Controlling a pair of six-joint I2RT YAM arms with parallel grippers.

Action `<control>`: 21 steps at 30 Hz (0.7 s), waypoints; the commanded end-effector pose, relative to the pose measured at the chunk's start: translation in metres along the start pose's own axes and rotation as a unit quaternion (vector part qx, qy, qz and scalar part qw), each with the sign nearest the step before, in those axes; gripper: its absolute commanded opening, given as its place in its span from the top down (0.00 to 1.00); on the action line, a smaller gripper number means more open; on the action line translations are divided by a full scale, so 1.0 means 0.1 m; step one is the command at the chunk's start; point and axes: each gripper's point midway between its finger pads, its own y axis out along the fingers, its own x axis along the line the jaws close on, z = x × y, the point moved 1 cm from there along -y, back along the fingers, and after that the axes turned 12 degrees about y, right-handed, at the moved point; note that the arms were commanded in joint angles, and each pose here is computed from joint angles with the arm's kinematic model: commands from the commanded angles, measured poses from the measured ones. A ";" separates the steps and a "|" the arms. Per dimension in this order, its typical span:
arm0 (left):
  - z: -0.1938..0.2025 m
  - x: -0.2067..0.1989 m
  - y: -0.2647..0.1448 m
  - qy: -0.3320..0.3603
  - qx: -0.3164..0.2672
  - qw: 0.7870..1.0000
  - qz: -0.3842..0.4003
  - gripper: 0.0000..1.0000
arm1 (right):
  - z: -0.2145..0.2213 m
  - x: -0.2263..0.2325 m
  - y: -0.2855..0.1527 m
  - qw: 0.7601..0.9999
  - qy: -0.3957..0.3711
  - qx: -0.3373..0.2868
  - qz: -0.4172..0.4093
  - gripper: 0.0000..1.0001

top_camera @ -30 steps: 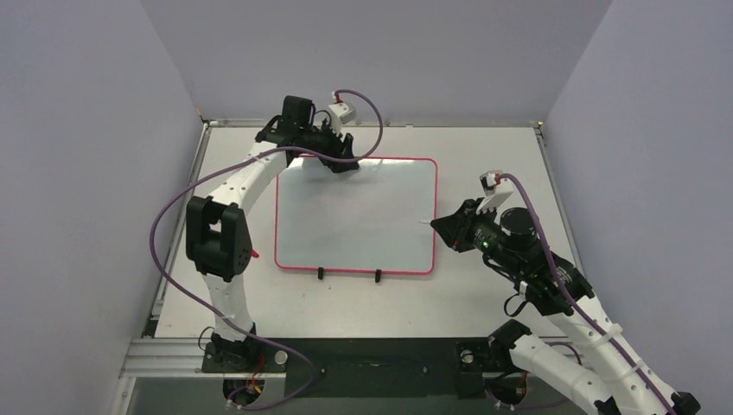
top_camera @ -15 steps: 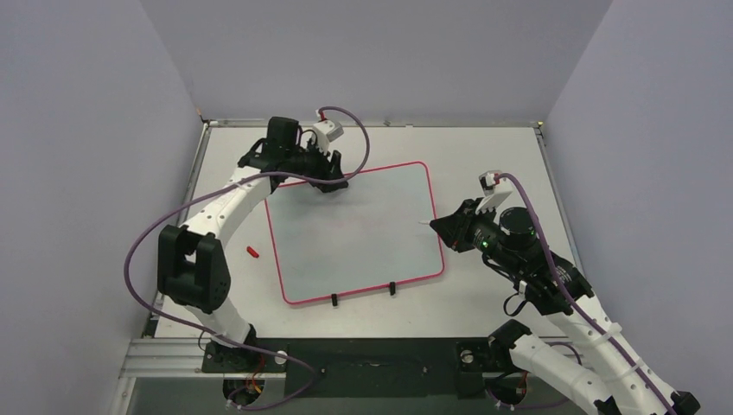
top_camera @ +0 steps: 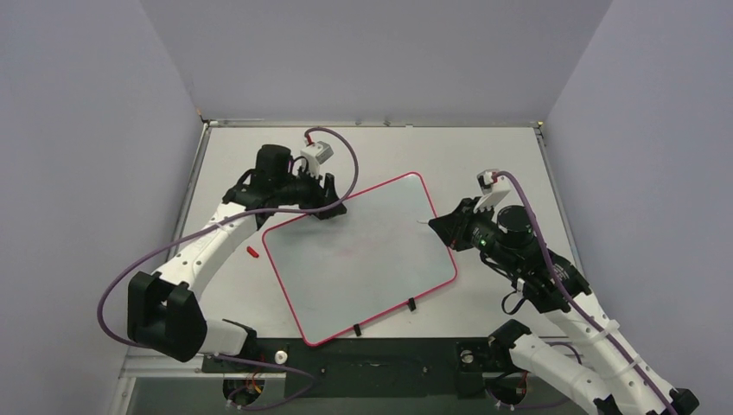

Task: Write a sentence on the whiteboard
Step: Move the whiteboard to the center of the board, then hold the whiteboard at the center of the board.

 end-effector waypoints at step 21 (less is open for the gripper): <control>0.16 -0.43 -0.29 -0.060 0.020 0.990 0.124 0.55 | -0.12 0.07 0.41 1.000 -0.015 0.021 0.008 1.00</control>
